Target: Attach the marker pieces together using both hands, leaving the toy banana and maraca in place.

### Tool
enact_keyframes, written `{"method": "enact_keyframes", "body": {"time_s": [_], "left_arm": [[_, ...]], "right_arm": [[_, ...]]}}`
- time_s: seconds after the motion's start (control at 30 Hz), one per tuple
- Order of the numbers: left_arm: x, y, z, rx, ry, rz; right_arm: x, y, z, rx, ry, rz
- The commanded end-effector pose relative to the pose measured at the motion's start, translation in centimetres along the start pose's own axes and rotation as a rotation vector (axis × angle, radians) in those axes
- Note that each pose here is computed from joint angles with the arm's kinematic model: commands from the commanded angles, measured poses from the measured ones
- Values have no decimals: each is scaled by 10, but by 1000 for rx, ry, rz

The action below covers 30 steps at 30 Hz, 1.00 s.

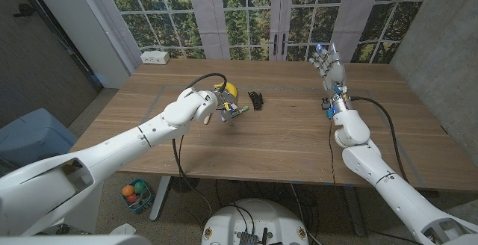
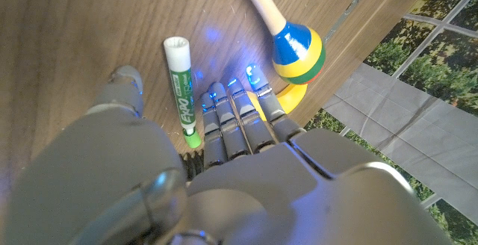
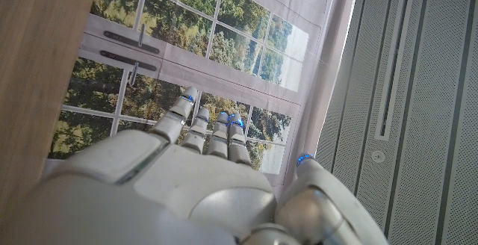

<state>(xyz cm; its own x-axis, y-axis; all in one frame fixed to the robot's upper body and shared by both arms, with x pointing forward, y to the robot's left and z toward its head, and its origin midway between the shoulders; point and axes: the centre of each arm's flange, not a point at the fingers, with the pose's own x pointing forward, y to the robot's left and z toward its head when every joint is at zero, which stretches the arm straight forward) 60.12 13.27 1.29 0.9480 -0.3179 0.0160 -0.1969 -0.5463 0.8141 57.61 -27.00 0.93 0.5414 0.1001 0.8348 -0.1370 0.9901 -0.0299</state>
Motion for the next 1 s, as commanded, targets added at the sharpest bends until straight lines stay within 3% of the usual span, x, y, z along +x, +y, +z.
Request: {"method": "enact_keyframes", "body": {"time_s": [0.03, 0.3, 0.4, 0.47, 0.7, 1.0], "left_arm": [[-17, 13, -15, -15, 110, 130], [-38, 20, -32, -122, 221, 354], [-46, 20, -39, -210, 239, 448], [-51, 19, -44, -296, 289, 499], [-64, 8, -58, -527, 251, 635], [-73, -7, -72, -794, 190, 727]], "right_arm": [[1, 4, 2, 2, -1, 6], [3, 3, -1, 18, 13, 9], [4, 2, -3, 18, 17, 12], [4, 1, -4, 13, 22, 18], [6, -5, -8, 3, 35, 26], [9, -9, -14, -13, 55, 44]]}}
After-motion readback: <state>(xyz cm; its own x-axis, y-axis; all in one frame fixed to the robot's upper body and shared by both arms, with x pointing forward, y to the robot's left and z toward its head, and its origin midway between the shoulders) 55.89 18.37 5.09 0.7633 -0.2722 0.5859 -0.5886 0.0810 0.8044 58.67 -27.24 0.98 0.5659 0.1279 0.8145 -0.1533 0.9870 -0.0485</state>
